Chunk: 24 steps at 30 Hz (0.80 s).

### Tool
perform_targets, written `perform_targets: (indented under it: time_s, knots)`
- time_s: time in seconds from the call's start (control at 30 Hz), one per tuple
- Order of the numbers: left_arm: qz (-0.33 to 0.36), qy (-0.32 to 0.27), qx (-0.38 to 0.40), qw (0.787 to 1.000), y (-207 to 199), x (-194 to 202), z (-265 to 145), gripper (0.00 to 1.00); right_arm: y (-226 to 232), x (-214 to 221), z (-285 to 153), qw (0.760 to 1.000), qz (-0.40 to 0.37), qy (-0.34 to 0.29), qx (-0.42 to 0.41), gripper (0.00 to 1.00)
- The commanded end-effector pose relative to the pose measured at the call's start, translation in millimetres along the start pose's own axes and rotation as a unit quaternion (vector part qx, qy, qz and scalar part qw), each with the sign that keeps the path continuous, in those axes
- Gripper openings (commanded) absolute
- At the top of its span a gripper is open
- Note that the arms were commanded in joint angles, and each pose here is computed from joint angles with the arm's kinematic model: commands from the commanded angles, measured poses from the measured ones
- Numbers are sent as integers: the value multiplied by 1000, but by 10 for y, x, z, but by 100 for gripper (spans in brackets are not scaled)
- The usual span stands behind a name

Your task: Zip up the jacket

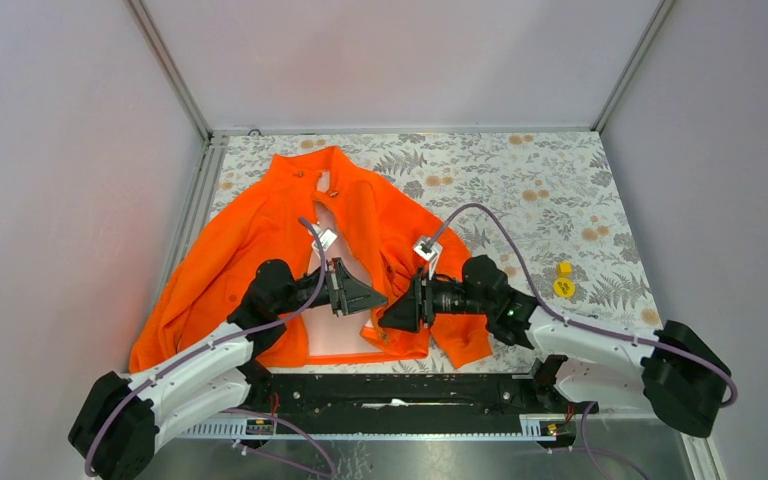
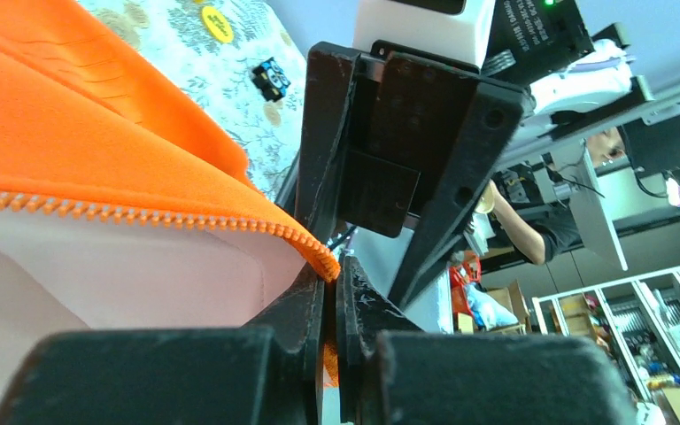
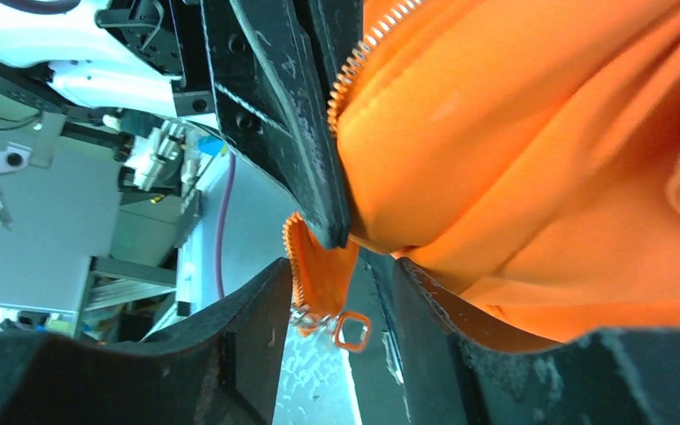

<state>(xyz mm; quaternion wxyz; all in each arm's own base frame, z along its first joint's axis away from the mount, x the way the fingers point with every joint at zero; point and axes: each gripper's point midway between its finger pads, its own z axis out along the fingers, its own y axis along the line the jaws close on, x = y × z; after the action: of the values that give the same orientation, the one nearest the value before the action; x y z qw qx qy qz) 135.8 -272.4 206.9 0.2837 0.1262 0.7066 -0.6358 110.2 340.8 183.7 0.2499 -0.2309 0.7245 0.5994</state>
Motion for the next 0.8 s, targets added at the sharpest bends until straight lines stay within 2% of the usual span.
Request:
perform_targets:
  time_s: [0.0,0.07,0.13,0.23,0.37,0.53,0.67,0.77]
  knots:
    - [51,1,105,993,-470,-95,-29,0,-90,-98,-162,997,-52,-29,45,49]
    - [42,0,64,997,-323,-119,17,0,23,-122,-174,998,-47,-36,22,42]
    - [39,-9,34,999,-220,-158,34,0,228,-104,-128,998,-31,-30,-39,36]
    - [34,-25,15,999,-152,-209,45,0,391,-42,17,996,-13,-14,-82,33]
    - [28,-38,20,999,-197,-275,62,0,413,42,272,998,-30,11,-59,33]
    - [8,-56,7,998,-153,-336,74,0,546,7,312,996,-52,10,-67,38]
    - [-17,-56,-19,998,-11,-321,107,0,647,-203,407,997,-44,-16,-69,39]
    - [-44,-45,-23,998,46,-285,150,0,540,-360,562,998,-20,-46,-41,44]
